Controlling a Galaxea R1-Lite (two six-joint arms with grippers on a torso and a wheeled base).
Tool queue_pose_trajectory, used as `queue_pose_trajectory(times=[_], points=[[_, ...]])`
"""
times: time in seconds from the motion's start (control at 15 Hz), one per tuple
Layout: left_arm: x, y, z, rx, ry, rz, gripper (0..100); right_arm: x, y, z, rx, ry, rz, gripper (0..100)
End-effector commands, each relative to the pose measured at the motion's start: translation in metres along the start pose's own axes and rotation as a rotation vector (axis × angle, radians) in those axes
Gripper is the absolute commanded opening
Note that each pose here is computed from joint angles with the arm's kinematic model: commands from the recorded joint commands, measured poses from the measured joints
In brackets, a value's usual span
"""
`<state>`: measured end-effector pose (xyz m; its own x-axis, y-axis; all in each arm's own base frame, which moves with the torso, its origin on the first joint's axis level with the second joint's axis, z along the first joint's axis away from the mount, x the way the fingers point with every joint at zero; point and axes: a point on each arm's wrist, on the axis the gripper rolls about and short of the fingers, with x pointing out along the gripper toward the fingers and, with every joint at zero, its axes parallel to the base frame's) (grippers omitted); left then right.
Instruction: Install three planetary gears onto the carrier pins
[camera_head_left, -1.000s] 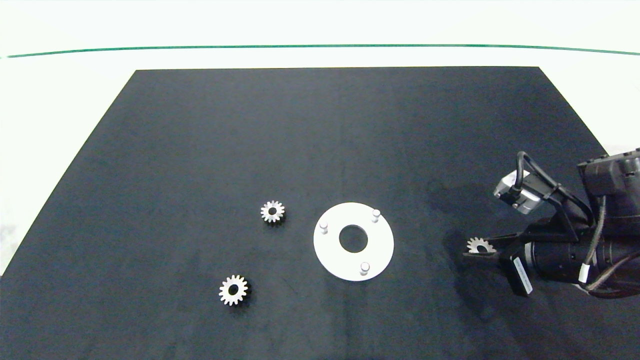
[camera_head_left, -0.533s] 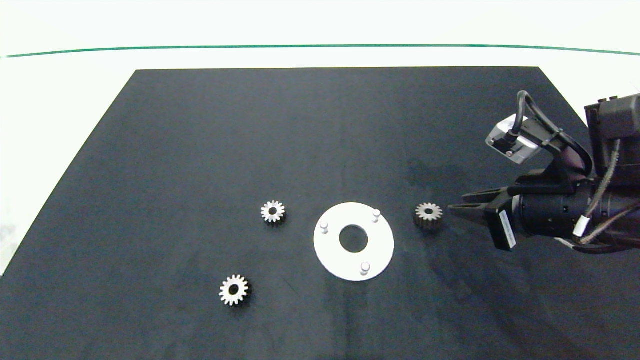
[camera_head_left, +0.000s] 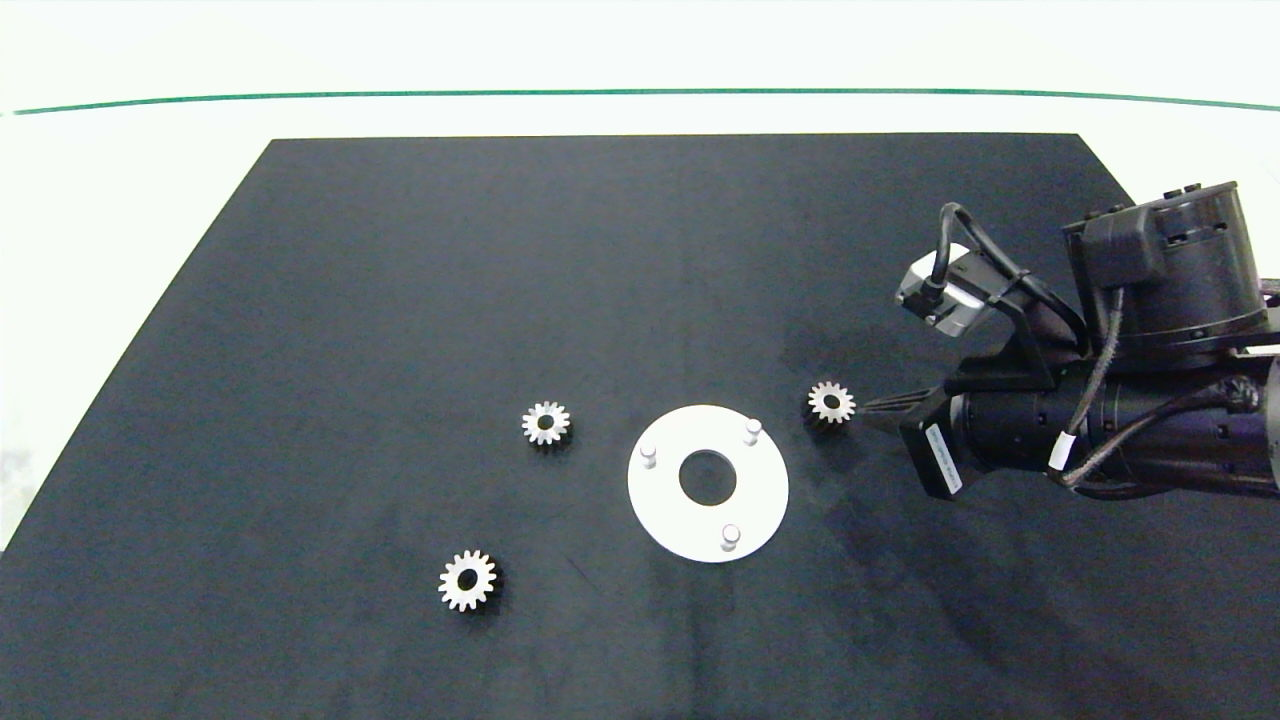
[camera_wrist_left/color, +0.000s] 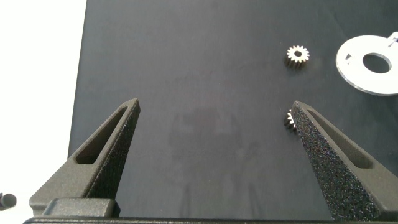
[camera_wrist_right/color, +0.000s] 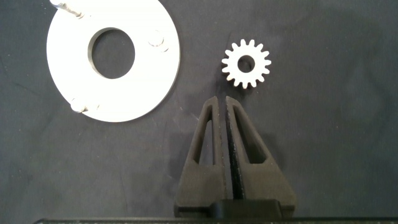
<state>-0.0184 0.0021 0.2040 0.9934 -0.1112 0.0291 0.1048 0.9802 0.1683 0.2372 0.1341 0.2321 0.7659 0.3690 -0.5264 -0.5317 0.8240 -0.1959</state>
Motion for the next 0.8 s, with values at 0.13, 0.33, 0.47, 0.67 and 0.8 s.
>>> queue_pose_trajectory(times=[0.13, 0.33, 0.47, 0.67, 0.8], points=[[0.0, 0.0, 0.0, 0.001, 0.002, 0.001, 100, 0.001, -0.004, 0.0, 0.005, 0.004, -0.013, 100], [0.0, 0.0, 0.0, 0.0, 0.0, 0.0, 100, 0.001, -0.007, -0.001, 0.012, 0.007, -0.025, 100], [-0.001, 0.0, 0.0, 0.0, -0.001, 0.001, 100, 0.003, -0.012, -0.001, 0.016, 0.009, -0.041, 100], [-0.001, 0.0, 0.0, 0.0, -0.003, 0.0, 100, 0.014, -0.018, -0.001, 0.033, 0.02, -0.054, 100], [-0.001, 0.0, 0.0, 0.0, -0.004, 0.002, 100, 0.024, -0.021, -0.003, 0.039, 0.027, -0.062, 100]])
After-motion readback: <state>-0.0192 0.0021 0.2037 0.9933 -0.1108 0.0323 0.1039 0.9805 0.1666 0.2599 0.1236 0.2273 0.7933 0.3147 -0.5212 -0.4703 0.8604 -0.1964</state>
